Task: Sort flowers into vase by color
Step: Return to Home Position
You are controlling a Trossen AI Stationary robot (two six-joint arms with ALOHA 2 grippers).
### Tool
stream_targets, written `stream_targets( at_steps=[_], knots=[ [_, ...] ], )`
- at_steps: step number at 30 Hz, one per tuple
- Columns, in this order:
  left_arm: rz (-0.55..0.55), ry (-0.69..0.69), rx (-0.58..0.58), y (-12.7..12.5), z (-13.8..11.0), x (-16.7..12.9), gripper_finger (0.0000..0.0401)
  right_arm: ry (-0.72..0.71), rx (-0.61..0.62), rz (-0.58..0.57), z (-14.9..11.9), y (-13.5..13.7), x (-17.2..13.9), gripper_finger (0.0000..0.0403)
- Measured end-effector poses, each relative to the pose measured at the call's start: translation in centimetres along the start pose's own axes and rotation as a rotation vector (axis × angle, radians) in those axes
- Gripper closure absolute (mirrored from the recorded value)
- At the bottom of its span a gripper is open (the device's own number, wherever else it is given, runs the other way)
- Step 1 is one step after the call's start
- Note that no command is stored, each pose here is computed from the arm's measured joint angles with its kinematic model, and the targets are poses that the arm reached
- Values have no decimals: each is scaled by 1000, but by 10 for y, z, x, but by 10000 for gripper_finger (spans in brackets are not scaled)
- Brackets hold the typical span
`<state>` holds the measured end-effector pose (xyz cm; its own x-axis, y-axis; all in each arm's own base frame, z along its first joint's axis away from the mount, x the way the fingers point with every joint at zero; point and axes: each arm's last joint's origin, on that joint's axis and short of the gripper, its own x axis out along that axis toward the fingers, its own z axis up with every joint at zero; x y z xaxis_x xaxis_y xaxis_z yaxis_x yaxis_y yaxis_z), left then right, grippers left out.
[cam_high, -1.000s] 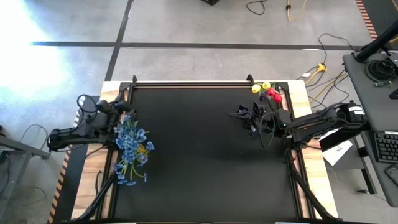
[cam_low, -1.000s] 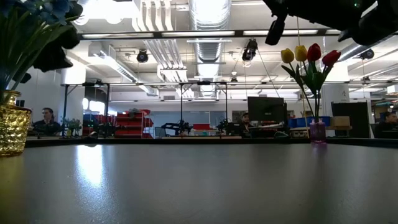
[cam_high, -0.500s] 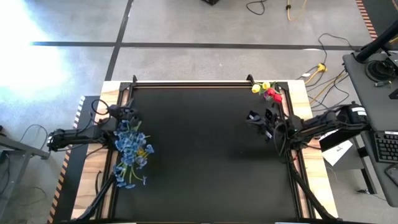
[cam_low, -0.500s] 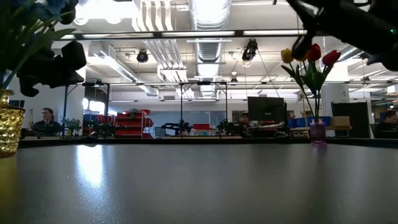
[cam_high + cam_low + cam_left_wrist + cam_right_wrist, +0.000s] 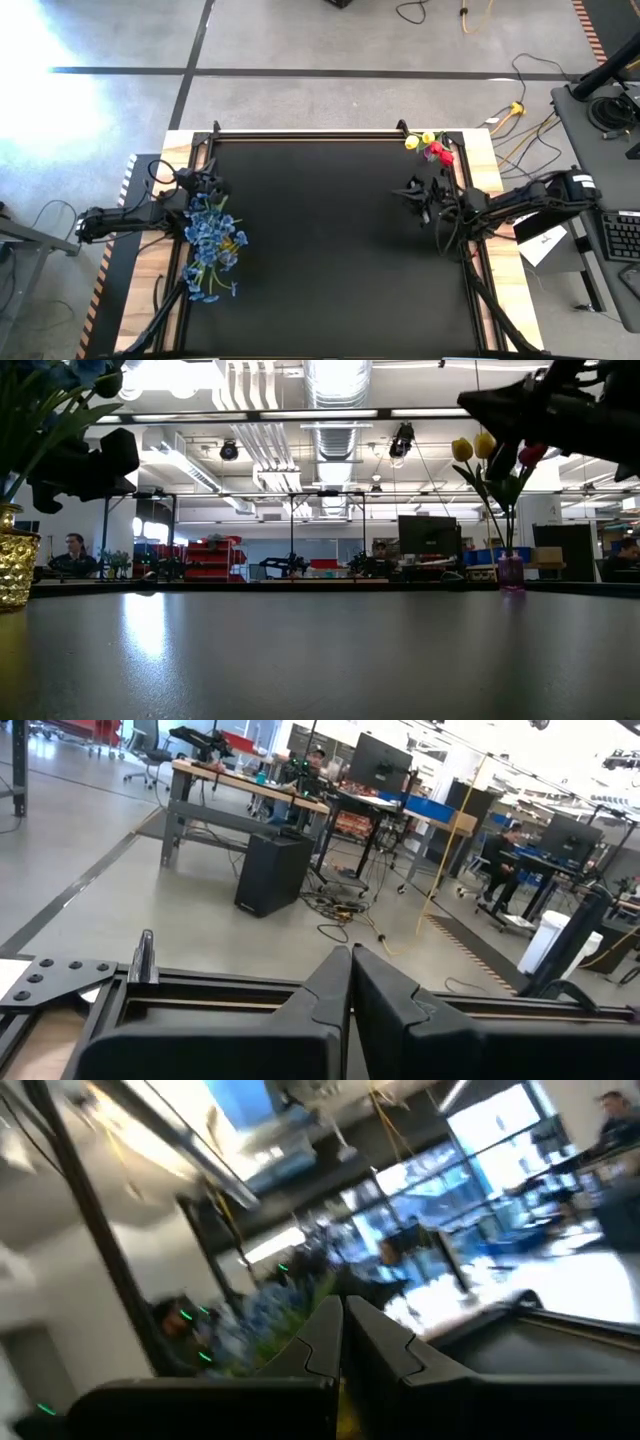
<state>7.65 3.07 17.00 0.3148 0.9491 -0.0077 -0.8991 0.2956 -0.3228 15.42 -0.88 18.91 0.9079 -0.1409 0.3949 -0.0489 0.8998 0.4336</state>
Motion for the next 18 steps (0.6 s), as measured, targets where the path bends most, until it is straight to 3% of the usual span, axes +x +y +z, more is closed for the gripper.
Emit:
stream_targets(
  at_steps=[5, 10, 18],
  knots=[
    [0, 0, 0, 0, 0, 0, 401, 159, -107, -58, -7, -5, -5, 390],
    [-1, 0, 0, 0, 0, 0, 401, 329, -82, -135, -14, -10, -16, 390],
    [-1, 1, 0, 0, 0, 0, 401, 455, -171, -163, -16, -12, -30, 390]
  ],
)
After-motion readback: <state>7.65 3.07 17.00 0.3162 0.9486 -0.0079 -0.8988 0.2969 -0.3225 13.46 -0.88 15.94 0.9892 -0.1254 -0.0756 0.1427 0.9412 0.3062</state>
